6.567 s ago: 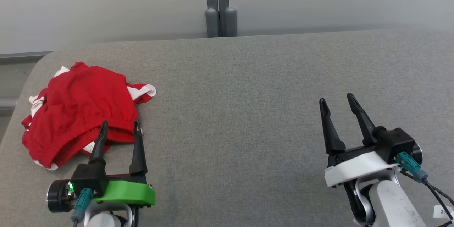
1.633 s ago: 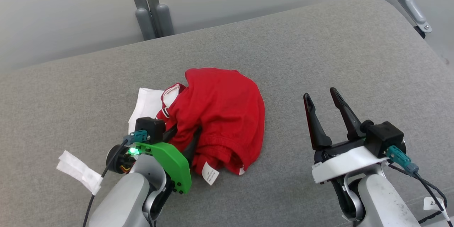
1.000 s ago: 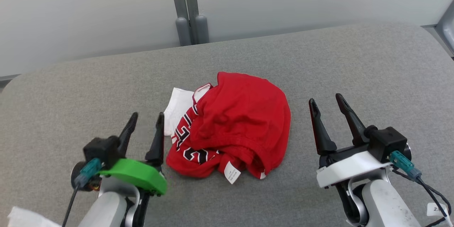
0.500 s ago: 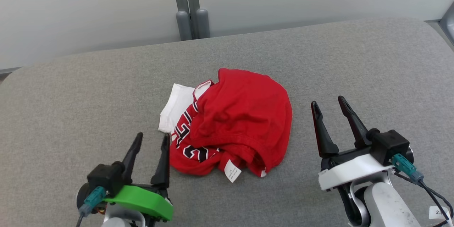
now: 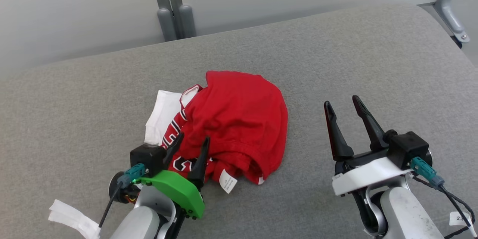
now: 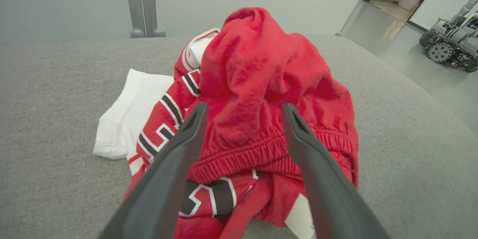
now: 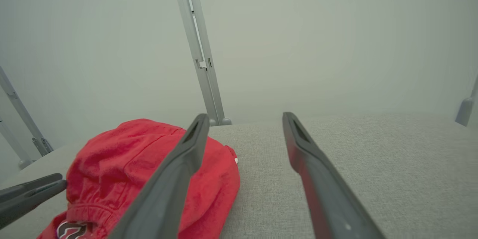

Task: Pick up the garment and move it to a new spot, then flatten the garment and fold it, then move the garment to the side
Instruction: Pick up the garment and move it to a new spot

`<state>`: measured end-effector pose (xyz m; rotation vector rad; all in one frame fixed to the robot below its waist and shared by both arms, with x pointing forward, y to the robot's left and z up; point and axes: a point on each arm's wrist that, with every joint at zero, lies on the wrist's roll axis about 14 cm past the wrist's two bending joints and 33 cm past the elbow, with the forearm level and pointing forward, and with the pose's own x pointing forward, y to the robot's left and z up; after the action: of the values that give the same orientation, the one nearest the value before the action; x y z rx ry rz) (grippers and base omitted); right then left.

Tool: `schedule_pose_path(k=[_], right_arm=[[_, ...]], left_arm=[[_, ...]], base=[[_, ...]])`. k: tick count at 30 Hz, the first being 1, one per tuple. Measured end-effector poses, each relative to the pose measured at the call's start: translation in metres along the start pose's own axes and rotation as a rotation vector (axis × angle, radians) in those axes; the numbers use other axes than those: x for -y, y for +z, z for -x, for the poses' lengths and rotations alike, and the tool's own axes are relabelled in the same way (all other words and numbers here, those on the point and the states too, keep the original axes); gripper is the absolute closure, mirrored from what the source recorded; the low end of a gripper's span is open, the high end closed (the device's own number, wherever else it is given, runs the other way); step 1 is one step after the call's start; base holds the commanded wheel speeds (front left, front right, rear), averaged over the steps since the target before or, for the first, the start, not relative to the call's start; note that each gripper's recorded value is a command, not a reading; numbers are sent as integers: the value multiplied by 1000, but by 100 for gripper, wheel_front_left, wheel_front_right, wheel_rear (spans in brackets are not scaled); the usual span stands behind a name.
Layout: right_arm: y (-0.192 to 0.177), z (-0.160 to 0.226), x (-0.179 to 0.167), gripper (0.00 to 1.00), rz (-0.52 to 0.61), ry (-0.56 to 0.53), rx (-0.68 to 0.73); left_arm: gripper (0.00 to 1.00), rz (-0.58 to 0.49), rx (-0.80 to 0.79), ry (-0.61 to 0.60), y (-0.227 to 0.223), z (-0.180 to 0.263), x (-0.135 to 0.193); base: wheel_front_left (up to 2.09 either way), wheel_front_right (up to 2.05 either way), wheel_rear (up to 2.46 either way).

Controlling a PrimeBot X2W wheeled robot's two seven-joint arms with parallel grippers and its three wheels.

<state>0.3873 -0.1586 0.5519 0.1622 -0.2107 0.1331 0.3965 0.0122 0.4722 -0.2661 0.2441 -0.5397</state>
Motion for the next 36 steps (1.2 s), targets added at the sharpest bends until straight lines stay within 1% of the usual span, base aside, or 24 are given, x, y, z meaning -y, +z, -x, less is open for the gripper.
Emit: schedule_pose_path(k=[1,2,3,4,5,6,7,11,17,22,25,28,30,32,36], right_arm=[[0,1,3,0,1,-10,0],[0,3,6,0,4,-18,-1],[1,4,8,0,5,-25,-1],[0,4,10,0,6,-30,-2],[0,5,11,0,7,-35,-4],[-1,5,13,0,7,-38,-7],[-2,5,13,0,7,-40,-8],[-3,3,10,0,4,-32,-11],[-5,-3,0,0,-6,-2,-12],[-8,-6,-11,0,-18,30,-16],[-10,-7,-20,0,-29,55,-20],[-9,-11,-29,0,-42,81,-15],[-8,-14,-36,0,-50,100,-10],[-8,-17,-43,0,-59,119,-8],[-10,-23,-57,0,-79,158,-8]], left_arm=[[0,2,-8,-4,-3,-2,1],[5,7,-15,-8,-5,-4,3],[22,10,-21,-15,-7,-5,4],[44,12,-22,-19,-9,-6,5],[57,13,-27,-20,-11,-7,4],[82,14,-28,-19,-12,-8,4],[100,14,-28,-19,-12,-9,3],[100,10,-14,-12,-9,-9,-1],[100,20,73,-4,13,-5,-4],[100,50,216,-4,58,7,-7],[100,7,270,5,85,20,-16],[100,-37,344,25,123,35,-26],[100,-81,399,58,153,49,-37],[100,-165,436,109,179,63,-52],[100,-211,515,186,227,90,-74]], base=[[0,0,0],[0,0,0],[0,0,0],[0,0,0],[0,0,0],[0,0,0],[0,0,0],[0,0,0],[0,0,0],[0,0,0],[0,0,0],[0,0,0],[0,0,0],[0,0,0],[0,0,0]])
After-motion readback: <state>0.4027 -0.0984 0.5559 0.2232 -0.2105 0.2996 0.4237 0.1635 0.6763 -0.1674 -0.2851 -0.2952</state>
